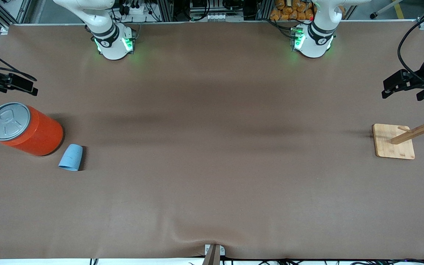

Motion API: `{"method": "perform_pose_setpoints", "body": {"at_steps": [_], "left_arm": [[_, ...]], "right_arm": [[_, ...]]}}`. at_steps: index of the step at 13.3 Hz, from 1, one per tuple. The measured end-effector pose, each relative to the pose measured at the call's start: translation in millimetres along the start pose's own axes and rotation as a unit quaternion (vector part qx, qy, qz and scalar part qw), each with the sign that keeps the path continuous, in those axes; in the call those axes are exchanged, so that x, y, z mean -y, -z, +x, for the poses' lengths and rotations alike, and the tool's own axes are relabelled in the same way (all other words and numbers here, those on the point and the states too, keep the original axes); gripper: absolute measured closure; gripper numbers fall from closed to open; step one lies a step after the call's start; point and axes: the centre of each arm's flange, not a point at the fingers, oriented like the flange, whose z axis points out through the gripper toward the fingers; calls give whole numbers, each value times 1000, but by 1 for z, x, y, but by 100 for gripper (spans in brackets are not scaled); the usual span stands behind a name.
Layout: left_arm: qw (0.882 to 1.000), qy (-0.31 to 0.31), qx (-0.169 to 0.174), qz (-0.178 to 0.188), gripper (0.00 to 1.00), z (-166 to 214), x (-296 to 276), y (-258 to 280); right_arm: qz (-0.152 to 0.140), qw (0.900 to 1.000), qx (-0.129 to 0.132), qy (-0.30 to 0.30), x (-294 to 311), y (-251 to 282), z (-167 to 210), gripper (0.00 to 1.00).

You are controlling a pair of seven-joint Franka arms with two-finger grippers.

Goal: Flip cup

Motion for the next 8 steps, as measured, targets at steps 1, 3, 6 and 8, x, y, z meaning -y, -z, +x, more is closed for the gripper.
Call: {"method": "perform_pose_setpoints", "body": {"at_steps": [1, 3, 6, 8], "left_arm": [[1000, 0, 0, 0, 0, 0, 0, 0], [1000, 0, 0, 0, 0, 0, 0, 0], [1000, 0, 0, 0, 0, 0, 0, 0], [1000, -1, 0, 0, 0, 0, -1, 0]], "right_arm": [[0, 1000, -2, 8, 1, 1, -2, 0], [0, 1000, -4, 19, 0, 1, -2, 0], [0, 1000, -6, 22, -1, 0, -1, 0], [0, 1000, -5, 24, 1, -4, 1, 0]]}}
